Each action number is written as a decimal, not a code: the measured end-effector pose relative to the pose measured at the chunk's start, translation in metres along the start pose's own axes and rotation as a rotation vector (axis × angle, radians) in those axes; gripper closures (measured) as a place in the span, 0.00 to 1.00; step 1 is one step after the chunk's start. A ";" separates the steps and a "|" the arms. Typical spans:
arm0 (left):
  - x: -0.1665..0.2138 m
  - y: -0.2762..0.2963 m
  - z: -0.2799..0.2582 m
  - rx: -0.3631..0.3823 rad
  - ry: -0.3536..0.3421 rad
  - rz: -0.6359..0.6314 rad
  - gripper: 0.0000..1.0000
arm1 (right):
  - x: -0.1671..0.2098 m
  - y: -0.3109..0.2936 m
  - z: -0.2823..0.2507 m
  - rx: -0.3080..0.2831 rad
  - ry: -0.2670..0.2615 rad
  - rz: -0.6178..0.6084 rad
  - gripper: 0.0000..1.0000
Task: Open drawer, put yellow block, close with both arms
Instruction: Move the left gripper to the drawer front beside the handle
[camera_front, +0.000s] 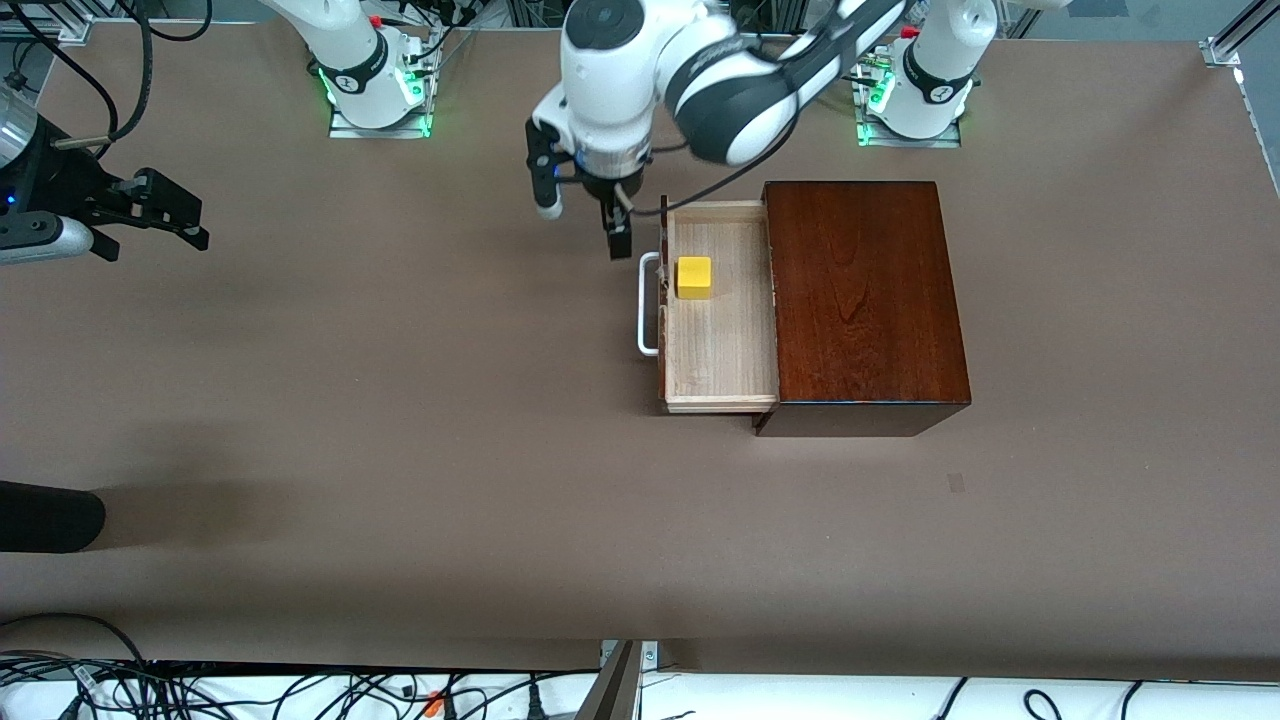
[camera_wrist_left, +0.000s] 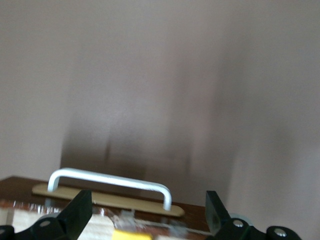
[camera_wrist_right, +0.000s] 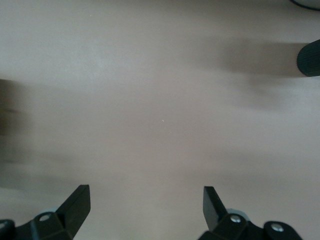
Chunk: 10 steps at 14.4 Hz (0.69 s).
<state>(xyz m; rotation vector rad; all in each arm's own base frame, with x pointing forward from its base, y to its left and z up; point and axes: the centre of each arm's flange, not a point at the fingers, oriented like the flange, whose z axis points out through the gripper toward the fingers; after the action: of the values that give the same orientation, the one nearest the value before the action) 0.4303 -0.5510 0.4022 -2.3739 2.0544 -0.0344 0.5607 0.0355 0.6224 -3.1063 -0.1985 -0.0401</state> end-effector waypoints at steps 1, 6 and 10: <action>0.002 -0.004 0.016 0.007 -0.015 0.041 0.00 | 0.000 0.000 -0.001 0.000 0.001 0.000 0.00; 0.002 -0.015 0.048 0.016 -0.048 0.172 0.00 | 0.001 -0.003 0.001 0.000 -0.002 -0.006 0.00; -0.004 -0.027 0.055 0.033 -0.070 0.182 0.00 | 0.001 -0.022 0.001 0.002 -0.004 -0.035 0.00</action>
<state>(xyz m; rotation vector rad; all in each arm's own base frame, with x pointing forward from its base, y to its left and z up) 0.4577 -0.5434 0.3479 -2.1284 2.2085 0.0143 0.5593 0.0572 0.6216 -3.1017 -0.2526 -0.0338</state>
